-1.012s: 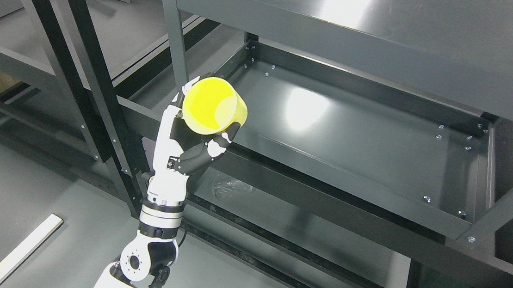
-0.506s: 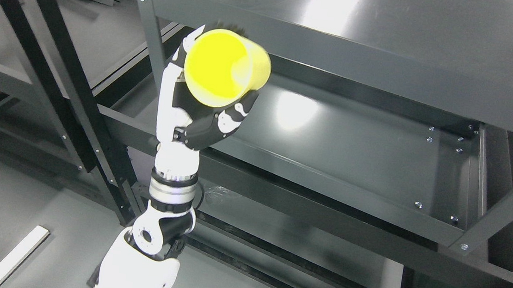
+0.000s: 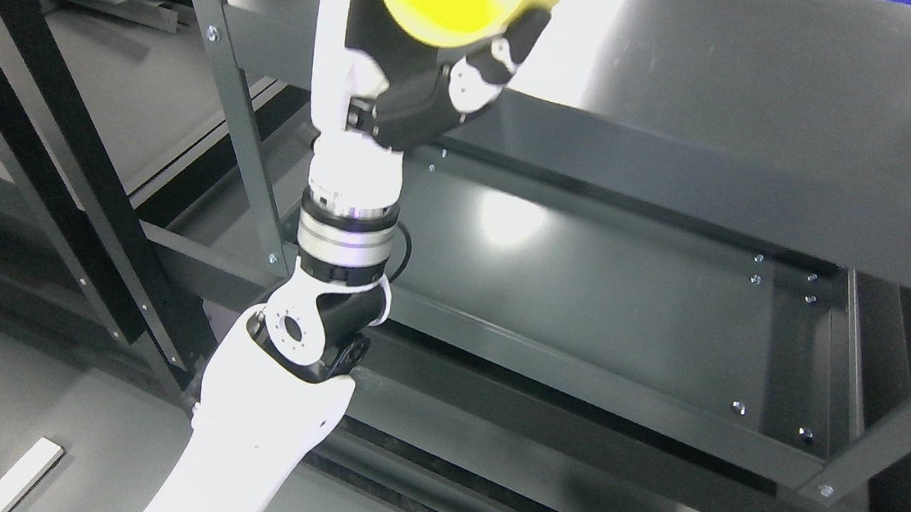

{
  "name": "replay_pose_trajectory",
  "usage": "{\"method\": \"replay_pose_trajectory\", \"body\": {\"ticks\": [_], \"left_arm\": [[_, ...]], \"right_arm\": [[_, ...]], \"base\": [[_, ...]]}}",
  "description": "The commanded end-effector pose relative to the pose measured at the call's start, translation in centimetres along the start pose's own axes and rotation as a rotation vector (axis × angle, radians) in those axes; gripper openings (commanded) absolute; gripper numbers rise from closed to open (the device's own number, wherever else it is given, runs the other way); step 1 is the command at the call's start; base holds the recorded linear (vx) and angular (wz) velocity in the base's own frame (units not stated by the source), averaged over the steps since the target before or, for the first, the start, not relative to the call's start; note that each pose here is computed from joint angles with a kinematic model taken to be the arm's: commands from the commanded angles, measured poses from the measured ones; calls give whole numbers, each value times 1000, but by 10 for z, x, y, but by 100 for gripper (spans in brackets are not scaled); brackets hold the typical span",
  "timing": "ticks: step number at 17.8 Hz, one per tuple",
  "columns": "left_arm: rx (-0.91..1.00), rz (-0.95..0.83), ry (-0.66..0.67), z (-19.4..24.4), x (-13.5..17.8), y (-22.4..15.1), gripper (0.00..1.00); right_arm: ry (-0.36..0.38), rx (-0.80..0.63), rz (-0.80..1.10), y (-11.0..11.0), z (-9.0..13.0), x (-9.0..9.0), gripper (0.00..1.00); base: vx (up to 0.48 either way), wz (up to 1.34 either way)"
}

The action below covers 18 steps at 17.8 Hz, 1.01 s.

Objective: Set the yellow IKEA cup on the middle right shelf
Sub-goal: 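Raise the left hand with the cup up onto the shelf level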

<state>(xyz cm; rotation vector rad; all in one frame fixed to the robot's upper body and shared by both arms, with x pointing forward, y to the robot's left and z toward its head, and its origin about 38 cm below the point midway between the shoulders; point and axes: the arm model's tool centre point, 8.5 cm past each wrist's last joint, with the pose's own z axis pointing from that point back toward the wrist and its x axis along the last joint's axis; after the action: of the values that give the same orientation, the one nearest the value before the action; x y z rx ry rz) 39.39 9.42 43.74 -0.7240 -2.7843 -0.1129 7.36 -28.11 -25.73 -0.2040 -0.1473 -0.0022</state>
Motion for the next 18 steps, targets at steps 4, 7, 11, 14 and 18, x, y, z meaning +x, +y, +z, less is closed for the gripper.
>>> {"method": "replay_pose_trajectory", "body": {"ticks": [4, 7, 11, 14, 18], "left_arm": [[59, 131, 181, -73, -4, -34, 0], [86, 167, 356, -67, -27, -43, 0], [186, 71, 634, -67, -63, -28, 0], [237, -65, 775, -73, -84, -10, 1], [266, -180, 891, -80, -102, 7, 2]], "right_arm": [[16, -12, -3, -10, -1, -9, 99], [16, -12, -3, -10, -1, -9, 99], [16, -12, -3, -10, -1, -9, 99], [16, -12, -3, -10, -1, -9, 99], [16, -12, -3, -10, -1, -9, 99]], "base": [[123, 13], [26, -5], [-16, 1], [-24, -4], [-9, 0]]}}
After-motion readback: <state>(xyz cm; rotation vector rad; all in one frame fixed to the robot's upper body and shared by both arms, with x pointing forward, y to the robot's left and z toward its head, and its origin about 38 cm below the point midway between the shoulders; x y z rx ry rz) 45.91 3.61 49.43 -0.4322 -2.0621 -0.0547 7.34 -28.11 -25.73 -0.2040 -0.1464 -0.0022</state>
